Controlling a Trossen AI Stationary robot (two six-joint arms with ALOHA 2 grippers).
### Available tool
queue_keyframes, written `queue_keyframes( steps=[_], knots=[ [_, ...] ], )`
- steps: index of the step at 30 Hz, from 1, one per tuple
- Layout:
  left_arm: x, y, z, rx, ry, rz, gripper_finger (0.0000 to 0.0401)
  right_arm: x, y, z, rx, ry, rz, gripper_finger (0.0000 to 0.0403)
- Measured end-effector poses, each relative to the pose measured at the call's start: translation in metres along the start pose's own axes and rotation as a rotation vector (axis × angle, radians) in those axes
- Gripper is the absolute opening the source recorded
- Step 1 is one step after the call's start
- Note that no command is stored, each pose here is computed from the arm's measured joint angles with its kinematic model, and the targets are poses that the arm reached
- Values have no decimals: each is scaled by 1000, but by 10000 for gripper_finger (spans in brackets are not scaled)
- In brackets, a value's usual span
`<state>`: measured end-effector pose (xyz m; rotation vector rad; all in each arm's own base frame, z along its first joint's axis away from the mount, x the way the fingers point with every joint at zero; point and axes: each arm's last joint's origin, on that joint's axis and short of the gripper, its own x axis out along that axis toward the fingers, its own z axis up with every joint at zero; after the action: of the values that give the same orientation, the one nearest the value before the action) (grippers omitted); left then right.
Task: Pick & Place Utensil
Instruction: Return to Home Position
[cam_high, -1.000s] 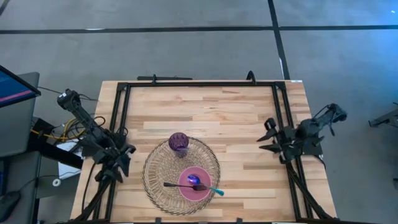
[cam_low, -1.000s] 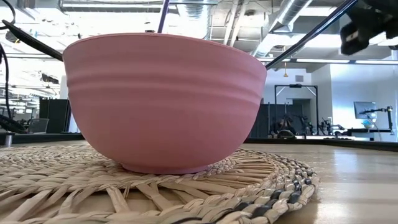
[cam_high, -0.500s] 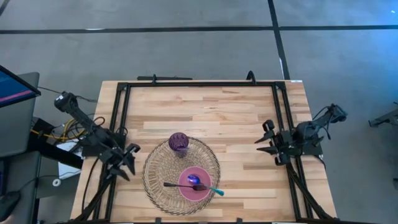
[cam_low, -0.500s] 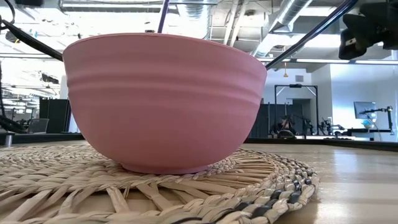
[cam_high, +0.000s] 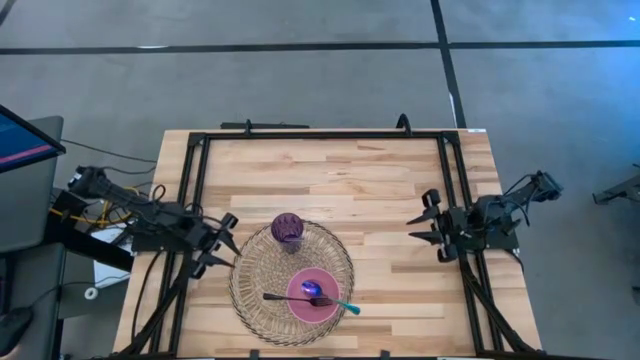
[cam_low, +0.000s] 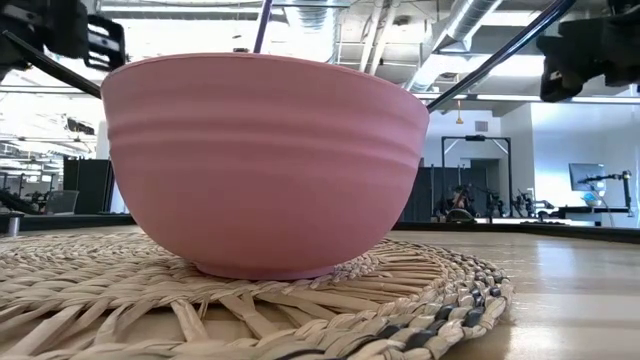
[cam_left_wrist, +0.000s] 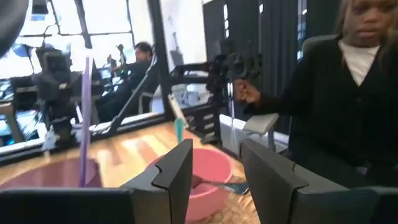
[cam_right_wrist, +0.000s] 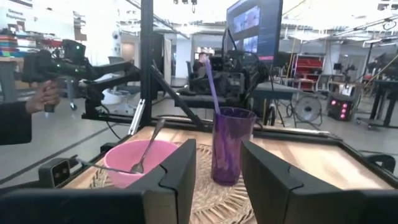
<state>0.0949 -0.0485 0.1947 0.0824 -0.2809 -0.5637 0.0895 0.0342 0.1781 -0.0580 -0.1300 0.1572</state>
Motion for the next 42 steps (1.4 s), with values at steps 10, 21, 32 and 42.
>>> queue_keyframes(
  steps=[10, 21, 32, 42],
  knots=[
    [-4, 4, -2, -43, 24, 46, 140, 0, 0, -2, 75, 16, 1, 118],
    [-14, 4, 4, -12, -5, 58, 140, 0, 0, -2, 73, 23, 1, 118],
    [-15, 6, -11, -31, 79, 102, 140, 0, 0, -3, 71, 31, 1, 118],
    [-16, 7, -19, -41, 170, 173, 140, 0, 0, -3, 71, 30, 1, 118]
  ],
)
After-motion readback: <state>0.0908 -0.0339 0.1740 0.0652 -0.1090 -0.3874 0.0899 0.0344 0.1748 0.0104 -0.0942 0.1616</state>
